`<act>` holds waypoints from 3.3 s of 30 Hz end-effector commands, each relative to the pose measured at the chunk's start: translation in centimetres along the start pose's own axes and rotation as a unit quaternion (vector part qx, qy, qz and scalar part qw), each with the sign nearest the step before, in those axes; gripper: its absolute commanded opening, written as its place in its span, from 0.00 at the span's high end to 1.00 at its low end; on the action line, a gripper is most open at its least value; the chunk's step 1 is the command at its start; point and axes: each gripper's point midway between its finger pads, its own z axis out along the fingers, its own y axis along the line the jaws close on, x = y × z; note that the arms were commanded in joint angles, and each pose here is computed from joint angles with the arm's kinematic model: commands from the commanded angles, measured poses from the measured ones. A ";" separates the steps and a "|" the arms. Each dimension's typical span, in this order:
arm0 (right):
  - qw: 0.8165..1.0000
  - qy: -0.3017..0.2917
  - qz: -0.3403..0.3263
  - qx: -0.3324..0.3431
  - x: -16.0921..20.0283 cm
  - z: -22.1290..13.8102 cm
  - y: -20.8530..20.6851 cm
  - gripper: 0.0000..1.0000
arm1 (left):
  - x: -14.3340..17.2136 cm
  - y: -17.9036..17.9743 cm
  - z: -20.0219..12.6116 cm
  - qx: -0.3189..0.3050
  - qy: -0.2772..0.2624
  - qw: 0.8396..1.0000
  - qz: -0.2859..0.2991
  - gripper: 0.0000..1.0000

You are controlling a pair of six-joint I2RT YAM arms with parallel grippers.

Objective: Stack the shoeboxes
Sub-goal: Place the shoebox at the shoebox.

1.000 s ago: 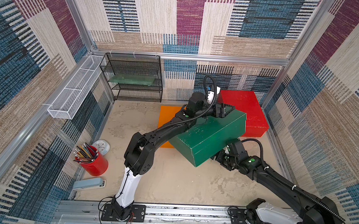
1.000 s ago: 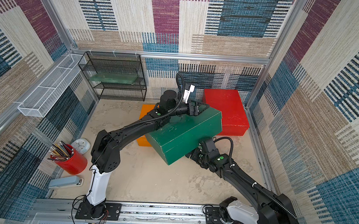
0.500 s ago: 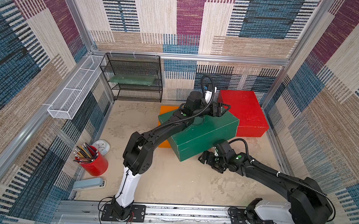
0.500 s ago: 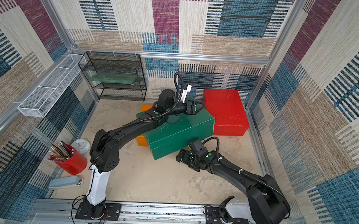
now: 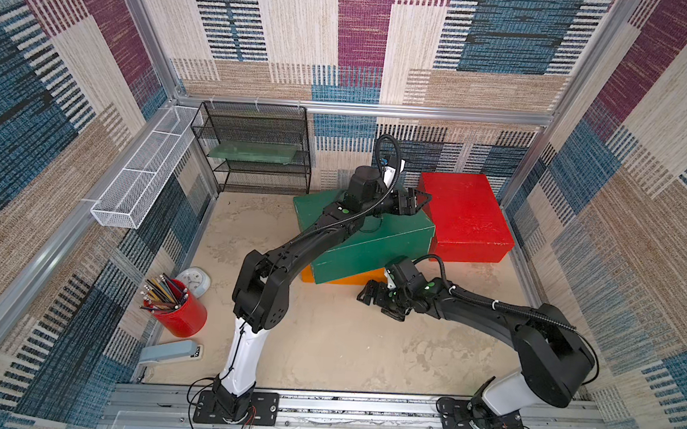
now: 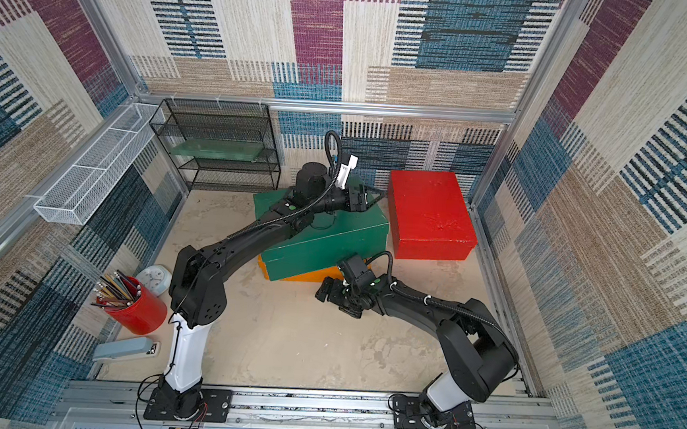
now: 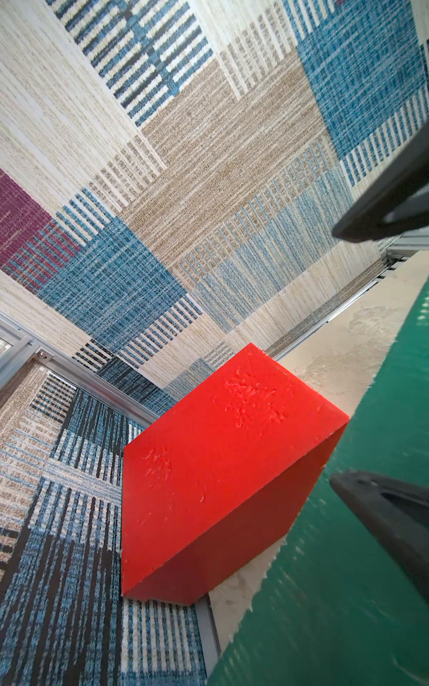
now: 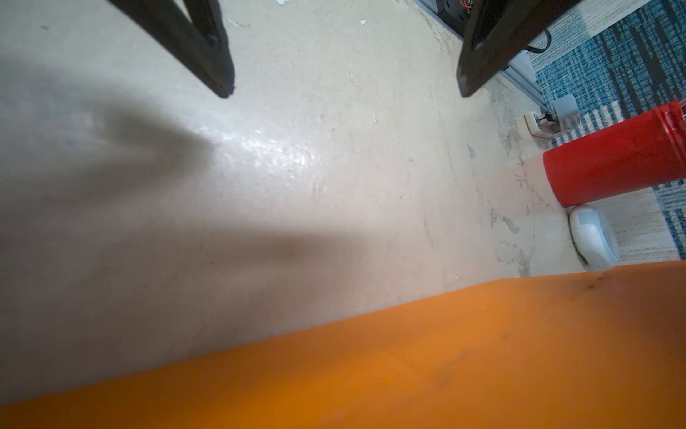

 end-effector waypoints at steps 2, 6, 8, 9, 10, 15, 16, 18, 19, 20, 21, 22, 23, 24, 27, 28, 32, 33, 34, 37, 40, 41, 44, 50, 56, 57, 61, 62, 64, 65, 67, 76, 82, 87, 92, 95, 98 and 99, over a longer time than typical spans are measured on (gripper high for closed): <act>0.996 -0.050 -0.043 -0.057 -2.3 -0.7 3.6 0.05 | 1.0 -0.3 -1.8 0.000 0.051 0.998 -0.030 0.00; 0.997 -0.043 -0.049 -0.047 -1.2 -0.7 2.9 0.05 | -1.3 -1.9 -4.2 -0.006 0.035 0.999 -0.007 0.00; 0.997 -0.035 -0.050 -0.047 -0.5 -0.4 2.6 0.05 | -1.3 -1.8 -4.7 -0.010 0.037 0.999 -0.007 0.01; 0.997 -0.031 -0.050 -0.043 -0.1 -0.1 2.3 0.05 | -1.0 -1.7 -4.8 -0.012 0.040 0.999 -0.009 0.00; 0.997 -0.029 -0.051 -0.042 0.0 0.0 2.3 0.05 | -0.7 -1.5 -4.7 -0.011 0.043 0.999 -0.013 0.00; 0.997 -0.016 -0.057 -0.042 1.4 0.1 2.2 0.05 | 0.6 -1.3 -5.3 -0.008 0.049 0.998 -0.026 0.00; 0.997 -0.015 -0.060 -0.043 1.7 -0.1 2.4 0.05 | 0.2 -1.5 -5.7 -0.012 0.041 0.999 -0.022 0.00; 0.997 -0.010 -0.066 -0.046 2.4 -0.6 2.3 0.05 | -0.9 -2.2 -7.1 -0.014 0.027 0.999 -0.014 0.00; 0.997 -0.008 -0.069 -0.044 2.7 -0.8 2.2 0.05 | -1.5 -2.5 -7.8 -0.014 0.022 1.000 -0.013 0.00; 0.997 -0.004 -0.072 -0.040 3.2 -1.0 1.9 0.05 | -2.4 -2.3 -8.6 -0.030 0.008 0.999 -0.014 0.00; 0.997 0.000 -0.075 -0.035 3.6 -1.3 1.5 0.05 | -3.1 -2.3 -9.3 -0.036 -0.001 0.999 -0.014 0.00; 0.997 0.004 -0.078 -0.029 4.0 -1.5 1.0 0.05 | -3.6 -2.4 -10.0 -0.038 -0.008 0.999 -0.014 0.00; 0.997 0.009 -0.078 -0.018 4.5 -1.8 0.2 0.05 | -4.2 -2.4 -10.8 -0.044 -0.017 0.999 -0.015 0.01; 0.997 0.008 -0.076 -0.002 4.8 -2.2 -0.7 0.05 | -4.7 -2.4 -11.6 -0.051 -0.024 0.998 -0.016 0.00; 0.998 0.007 -0.067 0.015 5.8 -3.2 -2.7 0.05 | -5.4 -2.1 -13.3 -0.066 -0.036 0.997 -0.021 0.01; 0.998 0.010 -0.066 0.010 6.2 -3.4 -2.9 0.05 | -5.3 -1.9 -13.7 -0.071 -0.037 0.996 -0.025 0.01; 0.997 0.021 -0.073 0.006 7.3 -3.7 -3.4 0.05 | -4.7 -1.3 -15.9 -0.096 -0.050 0.994 -0.034 0.00; 0.997 0.021 -0.075 0.000 7.4 -3.8 -3.1 0.05 | -4.8 -1.3 -17.0 -0.106 -0.061 0.992 -0.036 0.00; 0.997 0.019 -0.078 -0.007 7.5 -4.0 -2.7 0.05 | -4.7 -1.1 -18.0 -0.118 -0.069 0.990 -0.040 0.01; 0.996 0.009 -0.092 -0.014 7.2 -5.1 -1.5 0.05 | -4.4 0.2 -23.2 -0.192 -0.101 0.974 -0.059 0.00; 0.993 -0.020 -0.116 -0.034 6.0 -6.6 0.5 0.05 | -2.2 4.2 -28.6 -0.277 -0.131 0.943 -0.126 0.00; 0.990 -0.028 -0.127 -0.046 5.6 -6.8 1.5 0.05 | -1.1 5.6 -30.2 -0.302 -0.144 0.931 -0.147 0.00; 0.986 -0.024 -0.148 -0.065 5.1 -5.9 4.3 0.05 | 1.8 8.2 -32.9 -0.344 -0.161 0.905 -0.192 0.00; 0.983 0.001 -0.169 -0.078 4.9 -3.5 8.8 0.05 | 6.2 10.5 -33.8 -0.362 -0.173 0.883 -0.245 0.00; 0.980 0.015 -0.175 -0.094 5.6 -0.3 12.2 0.05 | 5.6 11.1 -34.2 -0.367 -0.187 0.880 -0.237 0.00; 0.980 0.015 -0.173 -0.093 5.6 0.2 12.5 0.05 | 5.3 11.4 -34.2 -0.369 -0.187 0.879 -0.236 0.00; 0.983 -0.002 -0.158 -0.095 4.4 1.7 13.9 0.05 | 4.1 12.4 -33.9 -0.356 -0.191 0.881 -0.244 0.00; 0.983 -0.008 -0.155 -0.095 3.9 1.9 14.3 0.05 | 3.6 12.5 -33.9 -0.353 -0.193 0.882 -0.243 0.00; 0.983 -0.018 -0.153 -0.098 3.0 2.1 15.1 0.05 | 2.9 12.4 -33.9 -0.346 -0.195 0.886 -0.239 0.00; 0.984 -0.022 -0.151 -0.097 2.6 2.2 15.3 0.05 | 2.5 12.3 -33.9 -0.344 -0.195 0.888 -0.236 0.00; 0.984 -0.028 -0.148 -0.098 1.7 2.4 15.8 0.05 | 2.1 12.2 -34.0 -0.340 -0.195 0.890 -0.232 0.00; 0.981 -0.008 -0.170 -0.096 4.4 1.1 17.2 0.05 | 2.0 13.6 -34.0 -0.331 -0.186 0.894 -0.239 0.00; 0.974 -0.062 -0.188 -0.106 6.4 -8.5 17.7 0.05 | 0.9 14.5 -34.2 -0.321 -0.184 0.897 -0.240 0.00; 0.944 -0.239 -0.194 -0.119 -1.8 -20.0 17.0 0.05 | -0.5 14.9 -33.5 -0.312 -0.176 0.903 -0.238 0.00; 0.925 -0.337 -0.159 -0.072 -12.5 -26.4 11.7 0.05 | -0.8 15.6 -32.5 -0.308 -0.151 0.908 -0.240 0.00; 0.923 -0.356 -0.145 -0.029 -17.7 -26.9 8.2 0.05 | -0.9 16.1 -32.3 -0.317 -0.142 0.908 -0.234 0.00; 0.929 -0.344 -0.136 -0.008 -21.6 -25.3 5.5 0.05 | -0.9 16.9 -31.9 -0.322 -0.131 0.908 -0.234 0.00; 0.931 -0.340 -0.132 -0.006 -22.7 -24.8 4.9 0.05 | -0.9 17.3 -31.7 -0.323 -0.127 0.908 -0.234 0.00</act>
